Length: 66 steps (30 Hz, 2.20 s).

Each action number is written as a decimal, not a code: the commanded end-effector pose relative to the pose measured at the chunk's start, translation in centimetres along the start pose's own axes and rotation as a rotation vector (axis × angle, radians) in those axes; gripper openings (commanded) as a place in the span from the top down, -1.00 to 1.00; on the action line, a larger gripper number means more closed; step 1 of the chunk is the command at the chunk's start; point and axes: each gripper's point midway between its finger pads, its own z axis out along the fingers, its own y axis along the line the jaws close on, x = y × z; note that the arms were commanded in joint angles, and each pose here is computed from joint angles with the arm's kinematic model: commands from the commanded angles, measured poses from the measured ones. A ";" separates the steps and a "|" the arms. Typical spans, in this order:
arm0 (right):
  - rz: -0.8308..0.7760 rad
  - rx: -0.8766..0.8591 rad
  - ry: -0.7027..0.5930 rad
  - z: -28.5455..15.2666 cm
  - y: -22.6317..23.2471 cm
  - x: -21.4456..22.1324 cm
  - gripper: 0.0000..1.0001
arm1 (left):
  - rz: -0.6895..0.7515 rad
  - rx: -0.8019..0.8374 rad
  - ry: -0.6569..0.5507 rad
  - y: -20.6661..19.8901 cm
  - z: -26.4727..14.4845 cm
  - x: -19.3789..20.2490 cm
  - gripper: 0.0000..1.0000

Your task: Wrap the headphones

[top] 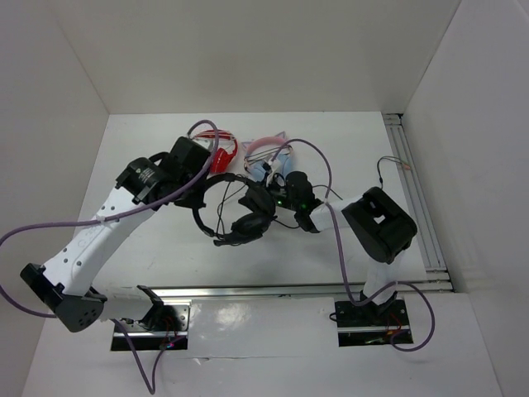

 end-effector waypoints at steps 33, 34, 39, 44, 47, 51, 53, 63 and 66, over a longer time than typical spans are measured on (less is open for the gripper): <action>0.079 -0.145 -0.352 7.1 1.4 -5.5 -0.39 | -0.166 0.188 -0.161 -0.8 -9.6 -3.0 1.00; 0.082 -0.142 -0.353 7.6 1.5 -5.4 -0.39 | -0.168 0.192 -0.169 -0.8 -9.8 -3.2 1.00; 0.087 -0.151 -0.345 10.7 1.1 -4.7 -0.34 | -0.169 0.183 -0.173 -0.6 -10.0 -3.2 1.00; 0.151 -0.168 -0.310 12.1 1.0 -1.3 -0.08 | -0.184 0.199 -0.196 -0.7 -10.8 -3.8 1.00; 0.191 -0.218 -0.326 12.4 1.8 -0.8 0.19 | -0.205 0.215 -0.223 -0.9 -11.4 -4.4 1.00; 0.218 -0.249 -0.289 13.2 3.0 1.7 0.71 | -0.239 0.231 -0.269 -1.0 -11.9 -5.4 1.00; 0.227 -0.251 -0.266 13.2 3.5 2.5 0.96 | -0.256 0.230 -0.285 -1.0 -11.9 -5.9 1.00; 0.221 -0.049 -0.225 4.2 4.0 4.0 1.00 | -0.382 0.151 -0.327 1.5 -8.9 -9.3 1.00; 0.189 -0.002 -0.182 2.4 5.3 5.0 1.00 | -0.409 0.115 -0.319 2.2 -7.5 -10.4 1.00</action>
